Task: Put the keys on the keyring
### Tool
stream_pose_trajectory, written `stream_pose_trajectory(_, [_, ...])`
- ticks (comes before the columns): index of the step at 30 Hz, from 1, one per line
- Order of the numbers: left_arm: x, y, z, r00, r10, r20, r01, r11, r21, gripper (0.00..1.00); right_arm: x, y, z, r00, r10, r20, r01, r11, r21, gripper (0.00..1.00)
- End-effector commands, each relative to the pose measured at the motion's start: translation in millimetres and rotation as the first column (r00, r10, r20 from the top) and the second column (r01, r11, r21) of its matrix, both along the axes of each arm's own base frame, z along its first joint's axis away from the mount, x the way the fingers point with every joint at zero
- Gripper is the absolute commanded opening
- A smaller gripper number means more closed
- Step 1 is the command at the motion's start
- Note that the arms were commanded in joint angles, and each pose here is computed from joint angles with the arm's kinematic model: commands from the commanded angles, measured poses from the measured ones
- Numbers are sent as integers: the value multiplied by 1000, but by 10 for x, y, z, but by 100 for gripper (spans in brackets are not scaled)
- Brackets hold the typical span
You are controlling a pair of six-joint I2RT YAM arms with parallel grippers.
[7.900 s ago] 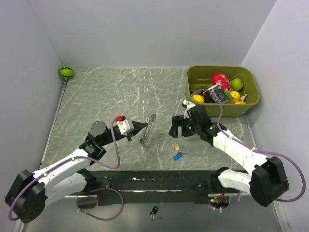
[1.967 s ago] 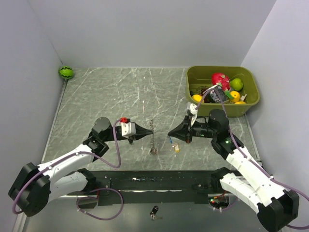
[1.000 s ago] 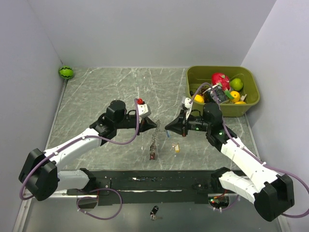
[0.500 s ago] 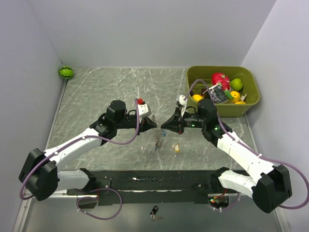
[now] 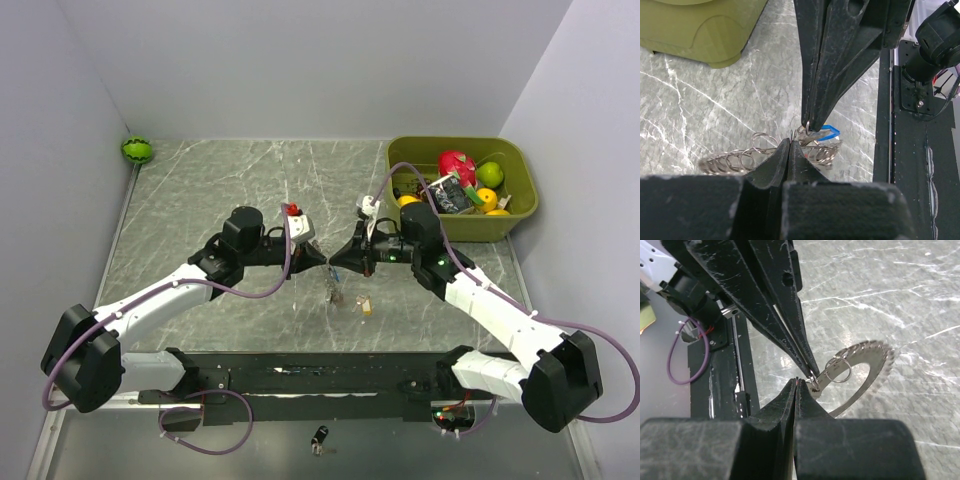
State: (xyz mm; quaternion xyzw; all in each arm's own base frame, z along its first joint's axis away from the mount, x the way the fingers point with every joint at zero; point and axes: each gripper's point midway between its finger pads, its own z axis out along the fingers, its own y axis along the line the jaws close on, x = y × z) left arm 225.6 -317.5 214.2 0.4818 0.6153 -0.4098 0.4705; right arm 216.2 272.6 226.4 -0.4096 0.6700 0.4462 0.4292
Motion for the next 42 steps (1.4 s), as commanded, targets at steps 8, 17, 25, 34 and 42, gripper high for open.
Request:
stream_pose_trajectory(8, [-2, -72, 333, 998, -21, 66, 25, 998, -59, 1, 105, 41, 177, 998, -29, 55, 29, 1000, -5, 0])
stream_pose_trajectory(17, [-13, -84, 329, 997, -27, 69, 31, 998, -62, 1, 86, 85, 125, 999, -9, 36, 10, 1000, -29, 0])
stream_pose_trajectory(25, [-47, -67, 331, 996, -31, 83, 36, 997, -63, 1, 205, 59, 61, 997, -83, 8, 83, 995, -63, 0])
stream_pose_trajectory(34, [-74, -37, 293, 995, -31, 94, 36, 998, -57, 1, 210, 45, 93, 995, -103, 13, 104, 993, -47, 0])
stream_pose_trajectory(42, [-30, -49, 268, 997, -13, 75, 18, 998, -55, 1, 23, 89, 193, 998, 10, 66, -10, 1000, -5, 0])
